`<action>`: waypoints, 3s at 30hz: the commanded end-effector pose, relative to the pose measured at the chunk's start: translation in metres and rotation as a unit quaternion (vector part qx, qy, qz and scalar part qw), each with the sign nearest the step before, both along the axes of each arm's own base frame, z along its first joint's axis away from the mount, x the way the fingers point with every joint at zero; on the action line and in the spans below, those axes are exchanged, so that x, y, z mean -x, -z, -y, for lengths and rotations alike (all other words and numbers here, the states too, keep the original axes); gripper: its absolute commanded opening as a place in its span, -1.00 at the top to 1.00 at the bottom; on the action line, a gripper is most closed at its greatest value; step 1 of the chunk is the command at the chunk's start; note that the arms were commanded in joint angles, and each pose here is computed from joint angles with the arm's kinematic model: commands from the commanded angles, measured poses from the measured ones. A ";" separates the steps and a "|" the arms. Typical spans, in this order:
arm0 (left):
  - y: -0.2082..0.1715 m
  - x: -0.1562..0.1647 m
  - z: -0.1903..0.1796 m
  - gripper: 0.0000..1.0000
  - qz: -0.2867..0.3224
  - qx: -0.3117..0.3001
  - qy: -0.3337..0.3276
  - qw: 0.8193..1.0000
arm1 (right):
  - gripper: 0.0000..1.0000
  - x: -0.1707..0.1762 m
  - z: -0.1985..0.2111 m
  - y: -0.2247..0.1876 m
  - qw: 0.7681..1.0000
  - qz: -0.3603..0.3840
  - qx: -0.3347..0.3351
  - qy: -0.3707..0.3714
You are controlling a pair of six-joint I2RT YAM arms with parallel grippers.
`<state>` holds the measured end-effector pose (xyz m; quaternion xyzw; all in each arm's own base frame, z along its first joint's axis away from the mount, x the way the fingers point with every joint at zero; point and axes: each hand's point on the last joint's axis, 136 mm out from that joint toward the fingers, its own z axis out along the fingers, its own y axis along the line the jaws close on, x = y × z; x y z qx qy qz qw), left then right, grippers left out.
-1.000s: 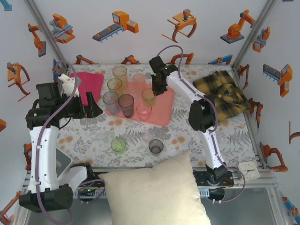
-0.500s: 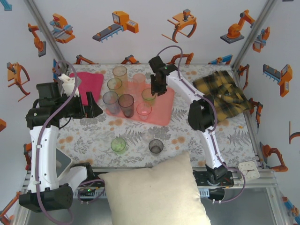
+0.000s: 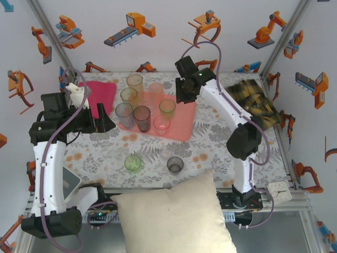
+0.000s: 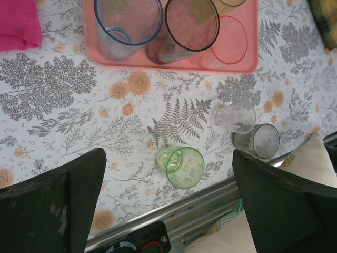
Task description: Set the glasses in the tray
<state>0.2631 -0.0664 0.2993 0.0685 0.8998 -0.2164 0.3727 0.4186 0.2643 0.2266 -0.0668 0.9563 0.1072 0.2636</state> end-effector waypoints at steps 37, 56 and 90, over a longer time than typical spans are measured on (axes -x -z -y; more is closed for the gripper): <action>0.010 -0.001 0.000 -0.94 -0.007 0.007 -0.001 1.000 | 0.24 0.230 -0.006 0.120 0.988 -0.079 0.070 -0.112; 0.009 0.001 0.000 -0.94 -0.003 0.008 -0.002 1.000 | 0.72 0.229 0.000 0.148 0.989 -0.088 0.085 -0.087; 0.000 0.000 0.000 -0.94 0.007 0.014 -0.001 1.000 | 0.95 0.097 0.085 -0.005 0.999 -0.008 0.036 0.013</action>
